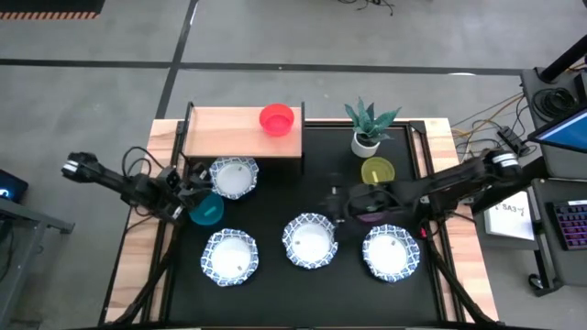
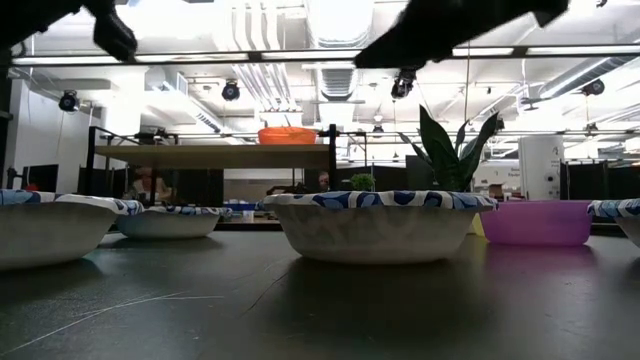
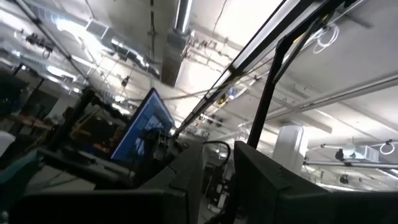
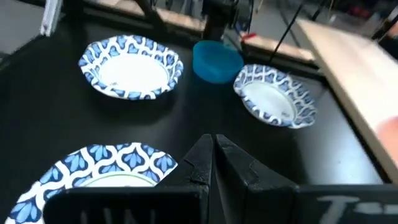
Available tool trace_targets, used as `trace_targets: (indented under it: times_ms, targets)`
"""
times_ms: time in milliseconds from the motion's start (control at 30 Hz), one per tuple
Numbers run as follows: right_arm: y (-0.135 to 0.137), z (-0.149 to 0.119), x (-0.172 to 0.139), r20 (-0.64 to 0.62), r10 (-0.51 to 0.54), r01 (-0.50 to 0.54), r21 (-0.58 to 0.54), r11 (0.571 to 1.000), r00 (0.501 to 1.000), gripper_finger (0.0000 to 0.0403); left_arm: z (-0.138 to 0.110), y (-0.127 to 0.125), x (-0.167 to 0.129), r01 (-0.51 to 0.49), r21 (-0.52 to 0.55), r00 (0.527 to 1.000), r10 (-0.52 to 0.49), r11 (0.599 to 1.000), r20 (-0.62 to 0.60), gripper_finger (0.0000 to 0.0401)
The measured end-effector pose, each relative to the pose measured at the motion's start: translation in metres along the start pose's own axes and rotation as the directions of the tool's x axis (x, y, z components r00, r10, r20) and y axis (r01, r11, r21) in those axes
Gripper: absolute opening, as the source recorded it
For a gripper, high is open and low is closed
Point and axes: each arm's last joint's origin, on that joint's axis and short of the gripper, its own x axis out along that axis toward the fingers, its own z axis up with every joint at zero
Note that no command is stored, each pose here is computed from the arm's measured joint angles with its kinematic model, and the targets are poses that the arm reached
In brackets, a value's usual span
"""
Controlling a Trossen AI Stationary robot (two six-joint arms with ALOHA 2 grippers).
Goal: Place and stack bowls onto a shelf
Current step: Put the white patterned bowl on the shelf
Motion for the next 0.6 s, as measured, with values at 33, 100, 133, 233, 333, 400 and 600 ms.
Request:
trace_targets:
  times_ms: [33, 100, 133, 233, 333, 400, 600]
  targets:
    - [-0.001, -0.002, -0.005, 0.019, -0.005, 0.006, -0.008, 1.0, 1.0, 0.0009, 0.0, -0.002, 0.006, -0.003, -0.011, 1.0, 0.003, 1.0, -0.011, 0.0075]
    - [-0.004, -0.003, -0.015, 0.049, -0.018, 0.018, -0.009, 1.0, 0.999, 0.0009, 0.001, -0.007, 0.022, -0.012, -0.036, 0.999, 0.01, 0.999, -0.037, 0.0075]
    - [-0.006, -0.002, -0.02, 0.063, -0.022, 0.022, -0.007, 1.0, 0.998, 0.0009, 0.001, -0.01, 0.031, -0.018, -0.053, 0.998, 0.015, 0.998, -0.055, 0.0075]
    - [-0.009, 0.0, -0.031, 0.088, -0.031, 0.032, -0.015, 0.999, 0.996, 0.0009, -0.002, -0.018, 0.056, -0.061, -0.128, 0.982, 0.037, 0.99, -0.183, 0.0073]
    - [-0.01, 0.003, -0.039, 0.113, -0.031, 0.036, -0.038, 0.999, 0.993, 0.0009, -0.008, -0.026, 0.078, -0.187, -0.176, 0.906, 0.101, 0.966, -0.411, 0.0066]
    - [-0.011, 0.006, -0.043, 0.129, -0.033, 0.041, -0.055, 0.998, 0.991, 0.0009, -0.015, -0.03, 0.089, -0.329, -0.157, 0.799, 0.185, 0.931, -0.573, 0.0058]
    - [-0.012, 0.005, -0.049, 0.105, -0.026, 0.034, -0.079, 0.996, 0.994, 0.0009, -0.032, -0.04, 0.1, -0.693, 0.138, 0.27, 0.431, 0.708, -0.861, 0.0039]
